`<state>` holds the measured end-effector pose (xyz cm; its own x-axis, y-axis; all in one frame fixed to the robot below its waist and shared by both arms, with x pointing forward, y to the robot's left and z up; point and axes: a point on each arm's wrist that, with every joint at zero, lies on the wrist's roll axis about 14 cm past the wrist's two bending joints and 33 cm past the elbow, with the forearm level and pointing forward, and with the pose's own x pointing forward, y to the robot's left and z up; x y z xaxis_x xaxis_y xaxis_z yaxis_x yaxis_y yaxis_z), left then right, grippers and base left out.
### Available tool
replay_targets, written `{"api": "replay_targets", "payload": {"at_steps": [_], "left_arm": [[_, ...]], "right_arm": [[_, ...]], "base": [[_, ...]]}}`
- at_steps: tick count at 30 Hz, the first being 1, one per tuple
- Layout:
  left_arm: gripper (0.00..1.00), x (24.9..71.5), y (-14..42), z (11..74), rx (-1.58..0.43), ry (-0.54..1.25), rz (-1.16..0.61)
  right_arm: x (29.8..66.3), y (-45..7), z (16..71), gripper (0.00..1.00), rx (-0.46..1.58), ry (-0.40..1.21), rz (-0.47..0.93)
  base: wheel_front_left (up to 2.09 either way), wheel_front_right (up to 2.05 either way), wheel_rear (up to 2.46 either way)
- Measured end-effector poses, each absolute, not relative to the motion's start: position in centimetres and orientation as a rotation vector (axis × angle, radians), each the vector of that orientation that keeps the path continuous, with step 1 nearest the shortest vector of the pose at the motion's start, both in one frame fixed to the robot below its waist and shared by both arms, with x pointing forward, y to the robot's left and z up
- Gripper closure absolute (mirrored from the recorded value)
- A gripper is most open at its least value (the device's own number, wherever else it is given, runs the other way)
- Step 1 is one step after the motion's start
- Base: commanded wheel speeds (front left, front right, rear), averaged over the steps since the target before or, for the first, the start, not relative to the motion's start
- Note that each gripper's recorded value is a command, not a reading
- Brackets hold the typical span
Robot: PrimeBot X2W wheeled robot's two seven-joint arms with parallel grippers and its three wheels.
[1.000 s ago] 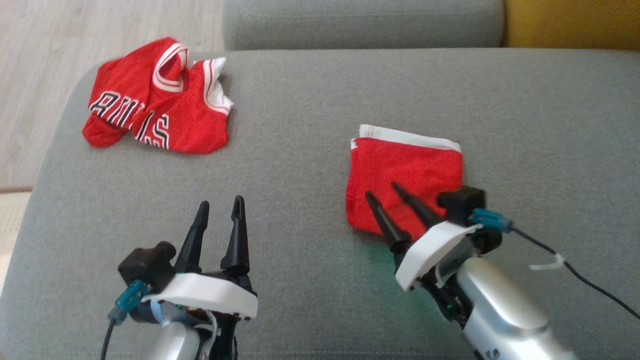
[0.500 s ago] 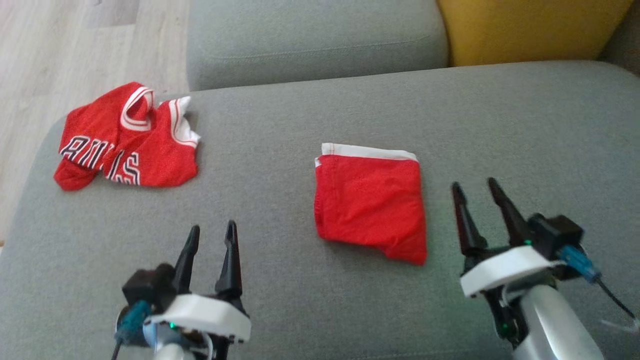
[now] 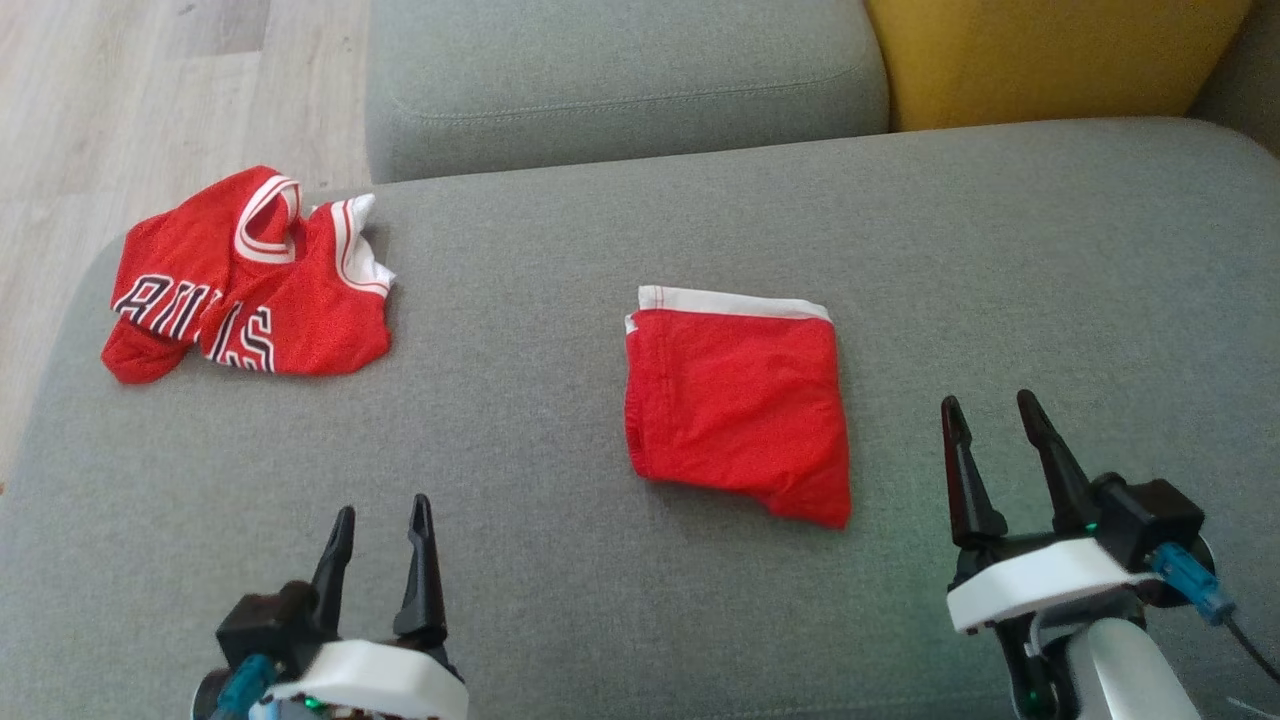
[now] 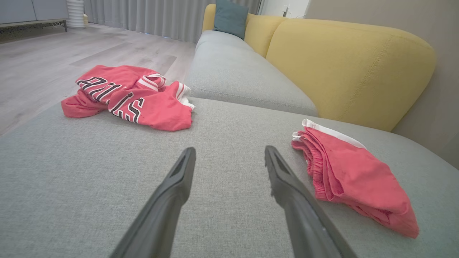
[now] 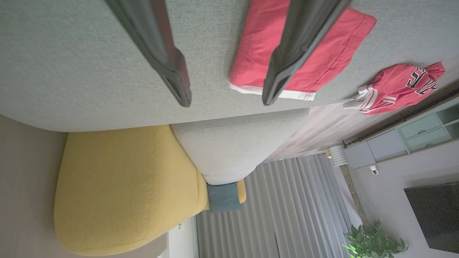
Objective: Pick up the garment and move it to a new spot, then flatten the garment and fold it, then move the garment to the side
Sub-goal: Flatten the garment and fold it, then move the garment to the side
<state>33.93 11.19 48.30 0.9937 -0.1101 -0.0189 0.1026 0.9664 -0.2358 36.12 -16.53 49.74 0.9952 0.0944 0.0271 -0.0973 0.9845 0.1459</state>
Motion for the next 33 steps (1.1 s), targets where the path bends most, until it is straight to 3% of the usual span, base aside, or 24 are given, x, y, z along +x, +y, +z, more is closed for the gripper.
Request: {"api": "replay_targets", "payload": {"at_steps": [24,33], "left_arm": [[0.00,34.0,11.7,47.8,-0.233,0.043,-0.096],[0.00,34.8,11.2,47.9,-0.243,0.043,-0.108]], "right_arm": [[36.5,-15.9,48.3,0.00,0.140,0.056,0.115],[37.6,-15.8,44.6,0.00,0.112,0.262,0.120]], "base": [[0.00,0.00,0.00],[0.00,0.00,0.00]]}}
